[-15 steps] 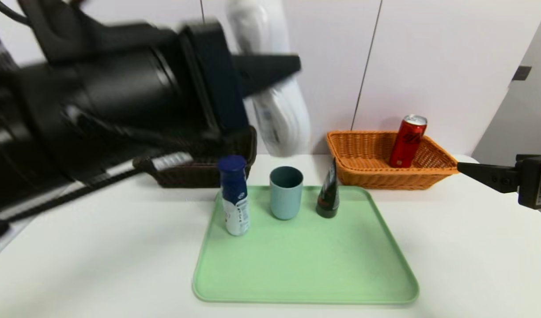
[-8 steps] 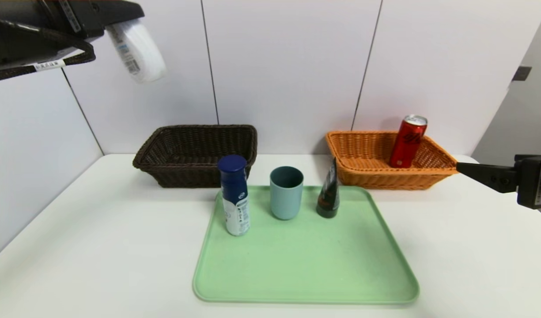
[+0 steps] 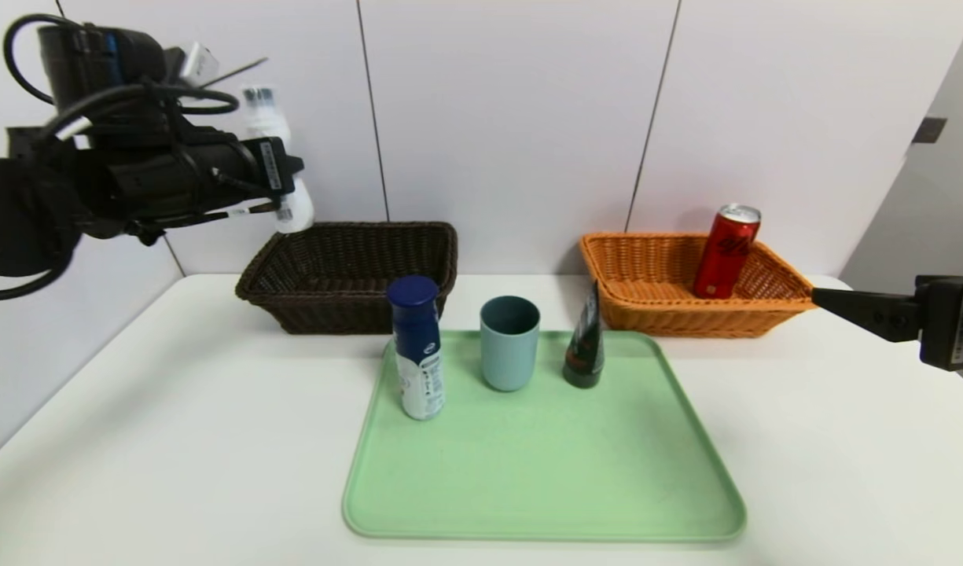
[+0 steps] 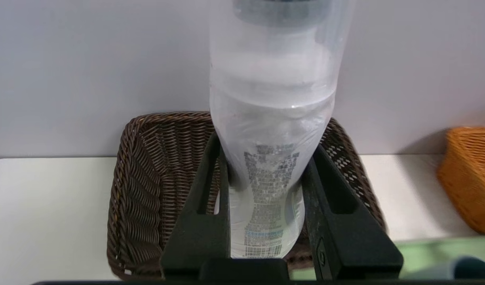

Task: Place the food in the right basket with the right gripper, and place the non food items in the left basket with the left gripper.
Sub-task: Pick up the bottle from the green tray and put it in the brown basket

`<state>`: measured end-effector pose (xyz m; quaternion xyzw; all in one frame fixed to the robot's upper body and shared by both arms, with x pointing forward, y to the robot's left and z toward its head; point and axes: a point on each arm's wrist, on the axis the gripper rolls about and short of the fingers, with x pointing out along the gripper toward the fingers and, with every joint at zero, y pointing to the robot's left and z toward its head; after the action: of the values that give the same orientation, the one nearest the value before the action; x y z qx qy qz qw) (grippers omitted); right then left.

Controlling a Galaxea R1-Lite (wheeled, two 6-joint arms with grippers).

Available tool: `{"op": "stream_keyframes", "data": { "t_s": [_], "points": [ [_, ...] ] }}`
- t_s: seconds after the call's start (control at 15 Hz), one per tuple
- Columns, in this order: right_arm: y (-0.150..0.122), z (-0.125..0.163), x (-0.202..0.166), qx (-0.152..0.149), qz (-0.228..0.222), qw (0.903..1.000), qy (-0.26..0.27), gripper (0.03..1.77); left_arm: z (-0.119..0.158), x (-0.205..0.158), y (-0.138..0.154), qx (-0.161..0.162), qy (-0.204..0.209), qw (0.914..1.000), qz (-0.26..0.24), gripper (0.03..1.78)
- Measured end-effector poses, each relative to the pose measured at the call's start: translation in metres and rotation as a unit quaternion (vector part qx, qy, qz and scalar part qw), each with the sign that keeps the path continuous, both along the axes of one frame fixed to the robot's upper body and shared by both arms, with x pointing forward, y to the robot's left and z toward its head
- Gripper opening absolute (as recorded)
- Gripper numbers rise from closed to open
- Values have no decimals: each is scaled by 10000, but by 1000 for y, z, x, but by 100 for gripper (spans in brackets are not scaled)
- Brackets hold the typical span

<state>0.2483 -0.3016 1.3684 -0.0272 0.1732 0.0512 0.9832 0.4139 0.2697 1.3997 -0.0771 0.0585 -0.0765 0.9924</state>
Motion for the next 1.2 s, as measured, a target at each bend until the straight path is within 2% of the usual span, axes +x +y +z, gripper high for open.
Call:
{"op": "stream_keyframes", "data": {
  "t_s": [0.13,0.33,0.47,0.6,0.8,1.2],
  "points": [
    [0,0,1,-2,0,10000,9,170,-26,30,1,20,75,9999,122,54],
    [1,0,3,-2,5,10000,23,170,-65,60,1,126,428,9987,256,54],
    [1,-1,3,1,19,10000,34,170,-83,74,2,304,421,9982,292,54],
    [1,-1,3,4,31,10000,47,170,-97,85,4,444,391,9975,389,54],
    [1,-2,3,5,28,10000,53,170,-114,92,4,494,588,9962,417,54],
    [0,-1,1,12,26,10000,40,170,-131,100,4,533,778,9946,432,54]
  ]
}}
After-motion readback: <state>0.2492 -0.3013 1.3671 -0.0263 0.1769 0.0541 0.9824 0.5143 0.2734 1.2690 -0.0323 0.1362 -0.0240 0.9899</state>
